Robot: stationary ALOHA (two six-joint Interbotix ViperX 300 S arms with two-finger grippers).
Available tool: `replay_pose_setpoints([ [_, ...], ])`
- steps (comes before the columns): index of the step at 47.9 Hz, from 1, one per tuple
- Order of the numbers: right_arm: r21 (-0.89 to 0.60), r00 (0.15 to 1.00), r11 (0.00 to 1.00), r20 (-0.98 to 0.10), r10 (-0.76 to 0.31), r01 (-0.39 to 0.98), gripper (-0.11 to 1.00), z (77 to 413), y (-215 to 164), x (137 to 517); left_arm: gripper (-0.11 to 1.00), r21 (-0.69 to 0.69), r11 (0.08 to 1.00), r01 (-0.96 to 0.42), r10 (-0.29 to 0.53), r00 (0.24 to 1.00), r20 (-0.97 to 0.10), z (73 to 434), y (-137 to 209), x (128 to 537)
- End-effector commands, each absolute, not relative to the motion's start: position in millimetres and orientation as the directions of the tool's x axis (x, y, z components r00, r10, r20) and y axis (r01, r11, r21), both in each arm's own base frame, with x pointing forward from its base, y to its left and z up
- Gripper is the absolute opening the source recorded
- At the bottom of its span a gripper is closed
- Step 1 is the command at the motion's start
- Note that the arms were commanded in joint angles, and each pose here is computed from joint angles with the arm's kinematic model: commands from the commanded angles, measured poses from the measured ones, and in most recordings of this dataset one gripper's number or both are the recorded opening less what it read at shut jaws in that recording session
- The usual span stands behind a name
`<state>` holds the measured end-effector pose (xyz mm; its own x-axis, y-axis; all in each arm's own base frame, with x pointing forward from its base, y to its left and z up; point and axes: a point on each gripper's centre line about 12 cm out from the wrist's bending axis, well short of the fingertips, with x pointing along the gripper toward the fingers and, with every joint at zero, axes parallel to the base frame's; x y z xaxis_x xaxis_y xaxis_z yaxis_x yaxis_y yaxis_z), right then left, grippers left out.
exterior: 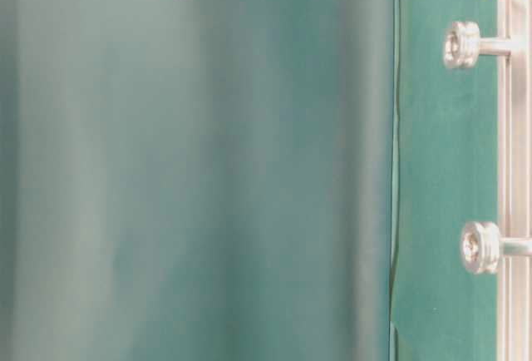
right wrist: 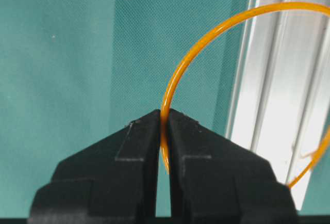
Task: Hook the rubber onto the shaft.
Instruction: 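Lift the pinched band with the right gripper off the rail end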
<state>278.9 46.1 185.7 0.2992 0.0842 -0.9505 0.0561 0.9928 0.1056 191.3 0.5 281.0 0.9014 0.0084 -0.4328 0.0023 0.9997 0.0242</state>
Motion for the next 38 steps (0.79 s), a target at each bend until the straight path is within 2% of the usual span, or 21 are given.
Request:
replay_pose_setpoints([
  [1,0.101,0.336,0.994,-0.938,0.081,0.043,0.07,210,47,284,0.00,0.025,1.000,0.004,0.007,0.915,-0.404,294,0,194],
  [24,0.048,0.323,0.999,-0.946,0.037,0.026,0.07,272,41,281,0.00,0.025,1.000,0.004,0.007,0.914,-0.405,294,0,195],
  [38,0.045,0.320,0.999,-0.947,0.034,0.029,0.07,292,40,281,0.00,0.025,1.000,0.004,0.007,0.914,-0.405,294,0,195],
])
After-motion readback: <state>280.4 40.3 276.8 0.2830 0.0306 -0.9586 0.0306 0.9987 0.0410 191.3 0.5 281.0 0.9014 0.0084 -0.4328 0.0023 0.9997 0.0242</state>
